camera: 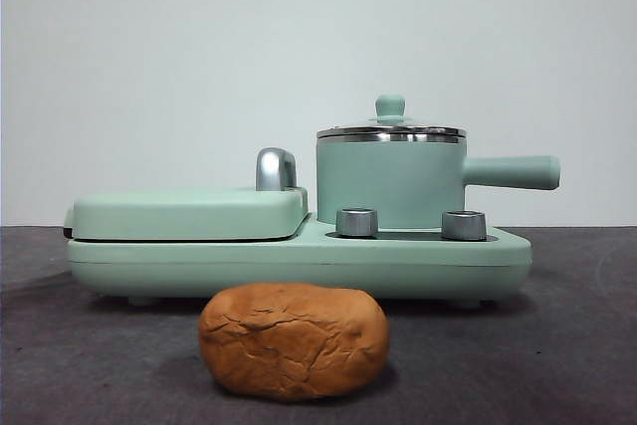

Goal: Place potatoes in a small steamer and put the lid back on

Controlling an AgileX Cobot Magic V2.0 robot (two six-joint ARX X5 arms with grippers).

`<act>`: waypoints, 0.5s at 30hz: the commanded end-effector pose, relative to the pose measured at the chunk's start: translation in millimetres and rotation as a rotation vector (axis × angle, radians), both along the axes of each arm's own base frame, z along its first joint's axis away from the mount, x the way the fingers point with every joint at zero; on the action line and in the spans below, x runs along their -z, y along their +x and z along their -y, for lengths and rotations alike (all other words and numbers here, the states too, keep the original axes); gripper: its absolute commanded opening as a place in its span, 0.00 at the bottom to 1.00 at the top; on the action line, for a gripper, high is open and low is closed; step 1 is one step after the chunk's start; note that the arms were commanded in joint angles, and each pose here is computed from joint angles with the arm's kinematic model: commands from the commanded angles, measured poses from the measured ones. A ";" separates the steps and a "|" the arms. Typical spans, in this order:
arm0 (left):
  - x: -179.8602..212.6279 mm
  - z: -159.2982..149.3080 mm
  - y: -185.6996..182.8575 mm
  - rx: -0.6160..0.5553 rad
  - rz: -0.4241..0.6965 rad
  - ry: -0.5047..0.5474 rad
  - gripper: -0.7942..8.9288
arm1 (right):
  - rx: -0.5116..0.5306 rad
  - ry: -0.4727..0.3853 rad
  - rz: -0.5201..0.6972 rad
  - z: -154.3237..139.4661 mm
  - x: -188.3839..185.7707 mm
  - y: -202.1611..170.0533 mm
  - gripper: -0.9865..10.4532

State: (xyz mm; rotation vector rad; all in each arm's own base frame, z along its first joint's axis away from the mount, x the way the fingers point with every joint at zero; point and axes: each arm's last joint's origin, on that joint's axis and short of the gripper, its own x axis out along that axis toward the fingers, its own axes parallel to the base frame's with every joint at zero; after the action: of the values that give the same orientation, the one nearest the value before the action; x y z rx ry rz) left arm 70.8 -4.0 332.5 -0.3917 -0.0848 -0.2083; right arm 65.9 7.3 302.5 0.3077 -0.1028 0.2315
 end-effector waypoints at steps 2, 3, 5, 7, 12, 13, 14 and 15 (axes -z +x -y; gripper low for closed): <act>-19.2 2.3 7.7 0.080 -0.041 0.101 0.09 | -0.075 -0.032 -0.080 -2.5 -18.9 4.7 0.10; -21.7 2.5 10.6 0.093 -0.064 0.117 0.09 | -0.093 -0.043 -0.107 -3.0 -21.5 7.1 0.10; -26.1 2.6 17.7 0.100 -0.124 0.151 0.09 | -0.136 -0.077 -0.178 -4.5 -26.8 14.7 0.10; -28.9 2.7 23.9 0.107 -0.181 0.186 0.09 | -0.168 -0.119 -0.248 -5.6 -30.3 23.2 0.10; -32.2 1.5 37.7 0.059 -0.281 0.275 0.09 | -0.196 -0.209 -0.387 -7.3 -35.2 45.5 0.10; -32.5 1.5 40.4 0.052 -0.301 0.291 0.09 | -0.205 -0.224 -0.411 -7.9 -36.0 50.7 0.10; -32.1 1.6 42.6 0.051 -0.317 0.305 0.09 | -0.211 -0.233 -0.425 -8.5 -36.7 54.2 0.10; -31.6 1.8 44.8 0.051 -0.334 0.323 0.09 | -0.218 -0.246 -0.441 -9.1 -36.7 58.2 0.10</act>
State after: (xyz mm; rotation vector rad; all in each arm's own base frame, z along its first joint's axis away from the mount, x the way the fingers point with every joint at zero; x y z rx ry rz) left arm 116.1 -5.6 357.1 -0.1589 0.3137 -0.1948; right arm 123.5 15.7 334.0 0.1676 0.4139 0.3652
